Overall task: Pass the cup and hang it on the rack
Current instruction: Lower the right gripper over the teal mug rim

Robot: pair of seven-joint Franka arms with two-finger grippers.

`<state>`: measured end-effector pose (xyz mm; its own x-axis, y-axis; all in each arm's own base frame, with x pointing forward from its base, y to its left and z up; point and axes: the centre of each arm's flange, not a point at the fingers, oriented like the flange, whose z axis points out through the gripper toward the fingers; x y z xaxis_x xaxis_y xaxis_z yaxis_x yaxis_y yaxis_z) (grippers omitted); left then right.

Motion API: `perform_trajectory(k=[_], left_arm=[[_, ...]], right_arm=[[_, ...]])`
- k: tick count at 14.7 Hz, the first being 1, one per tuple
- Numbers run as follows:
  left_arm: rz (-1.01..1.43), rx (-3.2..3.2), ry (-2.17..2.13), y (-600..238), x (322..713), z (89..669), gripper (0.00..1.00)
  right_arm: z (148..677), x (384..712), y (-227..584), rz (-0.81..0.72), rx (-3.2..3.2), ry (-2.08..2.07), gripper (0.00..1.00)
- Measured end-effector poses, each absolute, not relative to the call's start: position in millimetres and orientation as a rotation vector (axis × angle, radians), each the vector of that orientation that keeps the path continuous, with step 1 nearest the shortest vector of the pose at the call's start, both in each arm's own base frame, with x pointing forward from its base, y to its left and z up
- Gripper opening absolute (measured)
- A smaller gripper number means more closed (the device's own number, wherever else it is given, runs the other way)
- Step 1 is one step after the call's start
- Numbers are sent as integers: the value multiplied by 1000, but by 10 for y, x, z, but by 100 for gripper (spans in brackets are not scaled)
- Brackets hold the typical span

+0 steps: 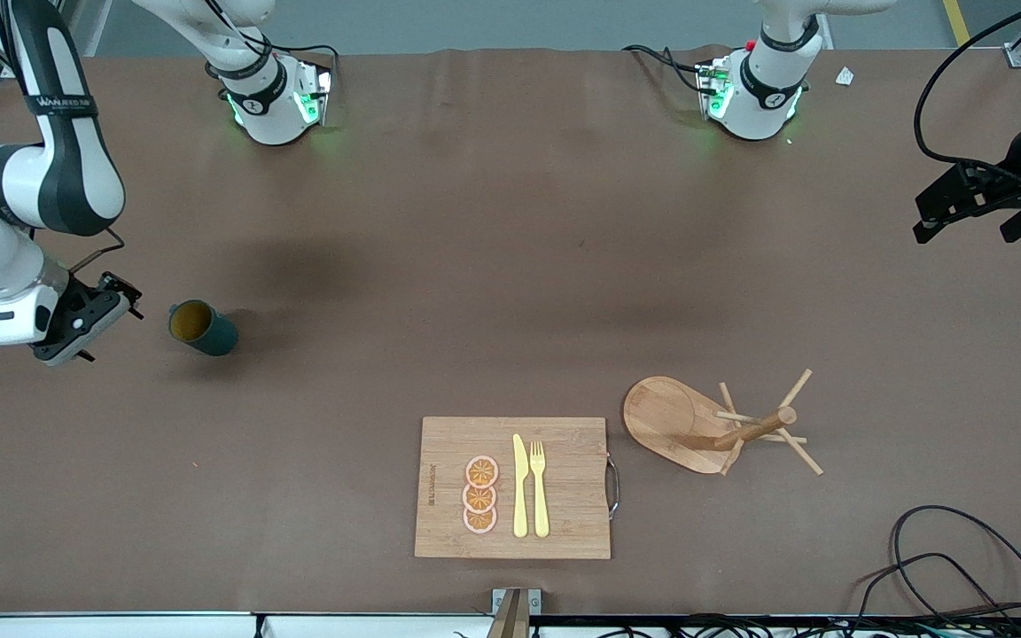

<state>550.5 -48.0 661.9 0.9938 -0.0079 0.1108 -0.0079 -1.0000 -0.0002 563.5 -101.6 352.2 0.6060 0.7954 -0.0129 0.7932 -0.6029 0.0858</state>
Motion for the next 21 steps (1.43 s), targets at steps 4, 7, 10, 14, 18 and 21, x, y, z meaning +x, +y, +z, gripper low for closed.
perform_trajectory(k=[4,7,10,14,18,21], left_arm=[[174,3136,-12,-480,5505,6619,100],[174,3136,-12,-480,5506,6619,100],[174,3137,-12,-480,5505,6618,100],[173,3137,-12,-480,5505,6618,100],[171,3137,-12,-480,5507,6614,100],[167,3137,-12,-480,5514,6600,100]], right_arm=[[3202,5580,-845,46,2723,1411,100],[2977,5565,-787,47,2722,1429,100],[2864,5575,-785,44,2725,1433,97],[2807,5570,-783,46,2759,1412,96],[2716,5454,-760,90,3146,1139,96],[2696,5422,-759,64,3249,978,96]])
